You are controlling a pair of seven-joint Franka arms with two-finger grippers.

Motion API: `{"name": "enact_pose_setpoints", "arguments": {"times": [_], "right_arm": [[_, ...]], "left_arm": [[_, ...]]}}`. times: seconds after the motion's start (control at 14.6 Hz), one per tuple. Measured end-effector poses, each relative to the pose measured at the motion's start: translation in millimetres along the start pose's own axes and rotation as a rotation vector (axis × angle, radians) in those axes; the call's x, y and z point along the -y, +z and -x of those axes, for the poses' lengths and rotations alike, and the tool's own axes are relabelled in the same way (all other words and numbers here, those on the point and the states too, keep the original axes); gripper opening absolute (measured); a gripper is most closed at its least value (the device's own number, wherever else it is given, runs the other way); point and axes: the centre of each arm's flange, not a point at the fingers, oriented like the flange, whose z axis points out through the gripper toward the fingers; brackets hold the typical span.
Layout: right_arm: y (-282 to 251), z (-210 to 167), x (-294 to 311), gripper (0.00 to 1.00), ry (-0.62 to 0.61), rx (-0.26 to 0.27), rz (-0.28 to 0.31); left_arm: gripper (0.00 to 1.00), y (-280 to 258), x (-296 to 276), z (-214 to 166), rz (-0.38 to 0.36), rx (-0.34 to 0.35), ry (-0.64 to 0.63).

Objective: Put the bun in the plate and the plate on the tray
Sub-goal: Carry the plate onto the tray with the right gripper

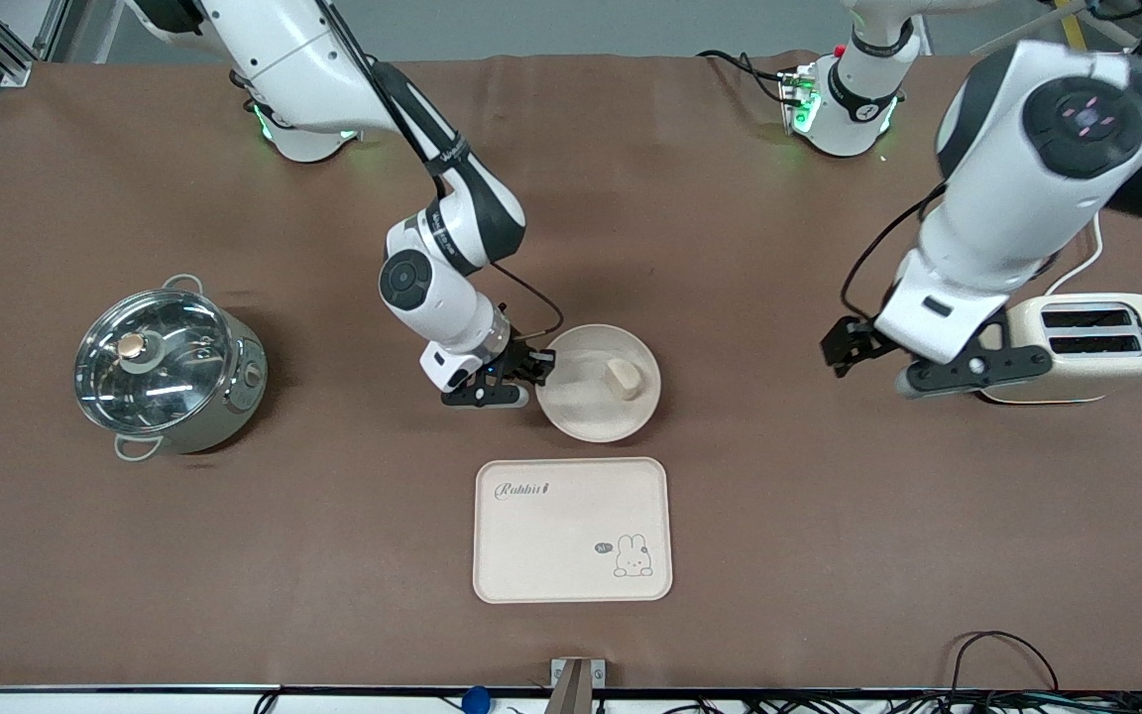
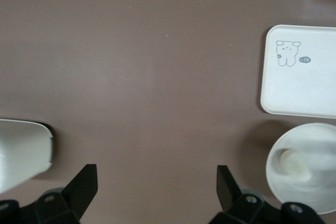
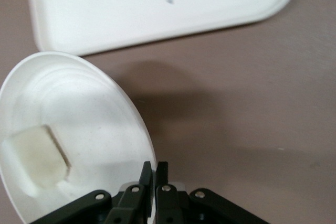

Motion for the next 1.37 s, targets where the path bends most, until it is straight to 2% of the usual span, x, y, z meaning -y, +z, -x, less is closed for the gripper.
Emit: {"name": "enact_pose_setpoints", "arguments": {"times": [0.27,0.48,0.62,0.89,1.31,1.37], "right_arm": [[-6,-65,-8,0.05,0.082,-0.076,-0.033],[2,-127,-35,0.05,0.19,-0.056,-0.039],[11,-152,-47,0.05,0.21,-0.077,-0.035],[38,-163,-55,0.05,0.223,-0.087,-0.032],[38,-171,-66,0.05,0.237,-0.097,-0.028],[38,-173,-69,0.11,0.239,-0.098,-0.028]], "left_arm": [[1.0,-36,38,8,-0.023,-0.003,0.098],[1.0,-61,66,19,-0.007,0.01,0.133],[1.0,-72,88,29,-0.002,0.028,0.142],[1.0,-83,101,57,-0.011,0.044,0.136],[1.0,-86,102,58,-0.011,0.043,0.136],[1.0,-85,101,57,-0.011,0.045,0.138]]}}
